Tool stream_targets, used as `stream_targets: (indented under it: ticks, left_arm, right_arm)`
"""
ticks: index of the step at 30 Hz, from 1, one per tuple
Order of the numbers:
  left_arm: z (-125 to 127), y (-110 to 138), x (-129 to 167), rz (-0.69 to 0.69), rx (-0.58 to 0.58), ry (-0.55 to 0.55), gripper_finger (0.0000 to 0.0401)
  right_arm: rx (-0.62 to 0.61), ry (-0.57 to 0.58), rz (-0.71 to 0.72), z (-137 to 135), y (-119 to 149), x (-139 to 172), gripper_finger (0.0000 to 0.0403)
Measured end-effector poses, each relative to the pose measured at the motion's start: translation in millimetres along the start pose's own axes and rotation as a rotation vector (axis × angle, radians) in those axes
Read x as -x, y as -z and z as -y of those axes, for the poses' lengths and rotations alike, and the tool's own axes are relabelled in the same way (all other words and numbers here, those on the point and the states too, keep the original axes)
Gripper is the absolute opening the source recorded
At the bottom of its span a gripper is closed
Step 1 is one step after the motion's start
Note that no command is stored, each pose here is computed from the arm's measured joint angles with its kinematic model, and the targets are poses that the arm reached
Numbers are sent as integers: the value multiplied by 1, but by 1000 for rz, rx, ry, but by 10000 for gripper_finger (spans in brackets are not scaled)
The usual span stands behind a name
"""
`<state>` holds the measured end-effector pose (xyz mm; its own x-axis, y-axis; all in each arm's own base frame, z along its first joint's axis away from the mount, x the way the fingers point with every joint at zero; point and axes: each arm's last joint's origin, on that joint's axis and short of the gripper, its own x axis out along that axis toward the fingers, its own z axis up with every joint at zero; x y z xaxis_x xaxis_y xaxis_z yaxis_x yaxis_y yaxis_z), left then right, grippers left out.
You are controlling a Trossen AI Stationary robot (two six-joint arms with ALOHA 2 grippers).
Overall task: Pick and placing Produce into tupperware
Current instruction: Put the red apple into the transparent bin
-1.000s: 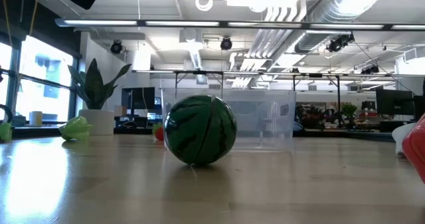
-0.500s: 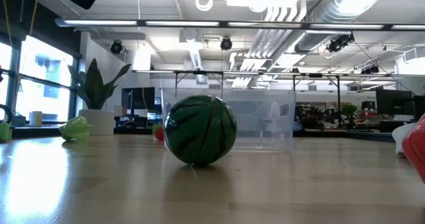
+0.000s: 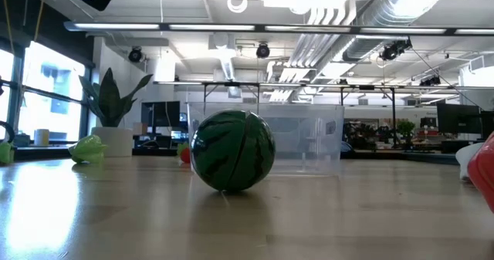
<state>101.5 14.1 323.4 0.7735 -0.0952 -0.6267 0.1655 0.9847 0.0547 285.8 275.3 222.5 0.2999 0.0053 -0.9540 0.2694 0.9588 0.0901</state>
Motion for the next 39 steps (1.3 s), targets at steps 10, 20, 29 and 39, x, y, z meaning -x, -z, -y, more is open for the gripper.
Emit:
stream_targets:
  ticks: [10, 20, 29, 39]
  left_arm:
    - [0, 0, 0, 0, 0, 0, 67]
    - [0, 0, 0, 0, 0, 0, 67]
    - [0, 0, 0, 0, 0, 0, 67]
    - [0, 0, 0, 0, 0, 0, 67]
  right_arm:
    - [-2, 17, 27, 1, -2, 0, 248]
    - [29, 22, 40, 1, -2, 0, 250]
    - [14, 12, -11, 6, -2, -12, 315]
    - [29, -6, -26, 11, 1, -27, 385]
